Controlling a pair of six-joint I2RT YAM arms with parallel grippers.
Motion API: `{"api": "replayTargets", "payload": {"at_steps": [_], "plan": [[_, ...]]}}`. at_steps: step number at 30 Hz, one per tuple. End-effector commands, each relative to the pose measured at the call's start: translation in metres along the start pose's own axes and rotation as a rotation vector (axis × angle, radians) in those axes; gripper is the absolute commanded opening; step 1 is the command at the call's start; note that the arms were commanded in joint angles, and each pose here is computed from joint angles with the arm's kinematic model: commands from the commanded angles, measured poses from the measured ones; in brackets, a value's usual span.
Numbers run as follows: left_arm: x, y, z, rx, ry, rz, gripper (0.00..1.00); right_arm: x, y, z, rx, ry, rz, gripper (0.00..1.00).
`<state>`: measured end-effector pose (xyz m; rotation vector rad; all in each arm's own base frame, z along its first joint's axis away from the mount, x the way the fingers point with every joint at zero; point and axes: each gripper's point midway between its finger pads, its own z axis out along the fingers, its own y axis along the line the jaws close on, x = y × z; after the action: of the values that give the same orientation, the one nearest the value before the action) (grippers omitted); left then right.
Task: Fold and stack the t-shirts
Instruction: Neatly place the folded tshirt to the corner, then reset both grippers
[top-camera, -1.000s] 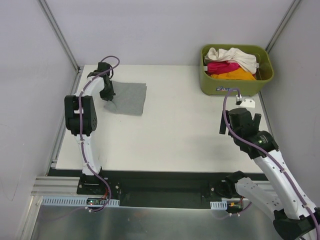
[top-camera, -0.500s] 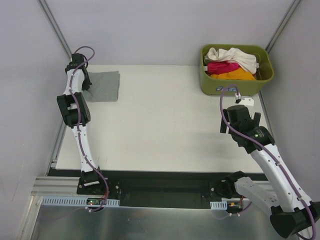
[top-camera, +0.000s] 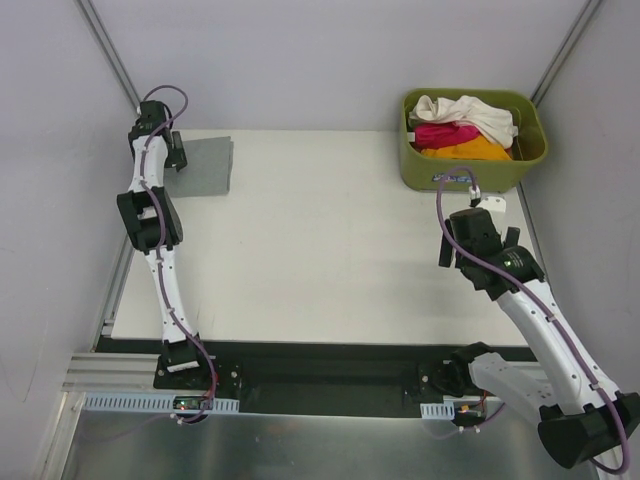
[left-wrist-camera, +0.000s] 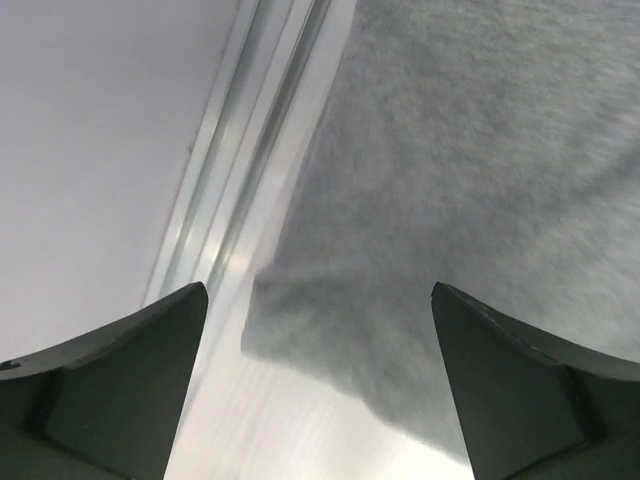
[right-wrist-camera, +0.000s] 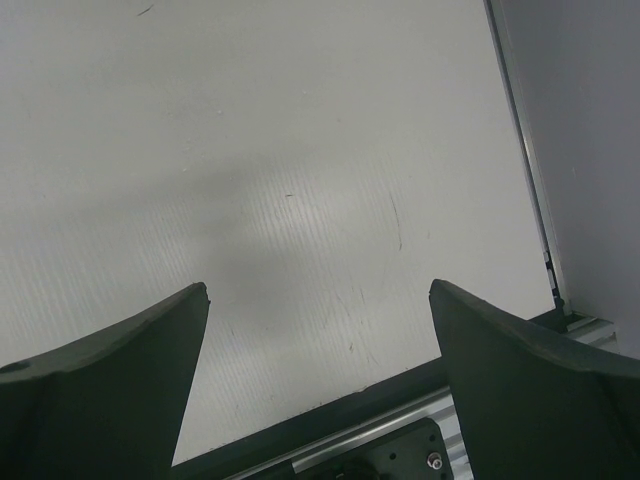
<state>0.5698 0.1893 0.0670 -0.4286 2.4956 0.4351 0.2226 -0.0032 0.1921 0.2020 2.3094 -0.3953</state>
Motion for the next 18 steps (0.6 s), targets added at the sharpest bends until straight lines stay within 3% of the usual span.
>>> {"api": "replayTargets", "payload": {"at_steps": [1, 6, 10, 11, 13, 14, 15, 16, 17, 18], "plan": [[-0.063, 0.015, -0.116, 0.079, -0.199, -0.13, 0.99, -0.003, -0.003, -0.002, 0.019, -0.005, 0.068, 0.97], [-0.037, -0.015, -0.168, 0.231, -0.16, -0.222, 0.99, 0.005, 0.011, 0.001, -0.09, -0.017, 0.129, 0.97], [0.0, -0.06, -0.196, 0.405, -0.059, -0.297, 0.99, 0.015, 0.023, 0.006, -0.168, -0.018, 0.168, 0.97], [0.025, -0.08, -0.195, 0.409, -0.005, -0.289, 1.0, 0.013, 0.027, 0.007, -0.186, -0.032, 0.177, 0.97], [0.041, -0.096, -0.221, 0.428, -0.024, -0.267, 0.99, 0.017, 0.033, 0.007, -0.232, -0.035, 0.187, 0.97], [0.08, -0.118, -0.22, 0.431, 0.037, -0.236, 0.99, 0.02, 0.038, 0.01, -0.256, -0.039, 0.183, 0.97], [0.077, -0.127, -0.245, 0.492, -0.036, -0.239, 0.99, 0.023, 0.042, 0.009, -0.287, -0.045, 0.176, 0.97], [0.089, -0.14, -0.255, 0.555, -0.041, -0.224, 0.99, 0.024, 0.045, 0.009, -0.312, -0.053, 0.165, 0.97], [0.128, -0.157, -0.27, 0.639, 0.008, -0.202, 0.99, 0.031, 0.054, 0.011, -0.359, -0.051, 0.145, 0.97], [0.135, -0.166, -0.276, 0.686, -0.011, -0.21, 0.99, 0.032, 0.054, 0.013, -0.368, -0.062, 0.131, 0.97]]}}
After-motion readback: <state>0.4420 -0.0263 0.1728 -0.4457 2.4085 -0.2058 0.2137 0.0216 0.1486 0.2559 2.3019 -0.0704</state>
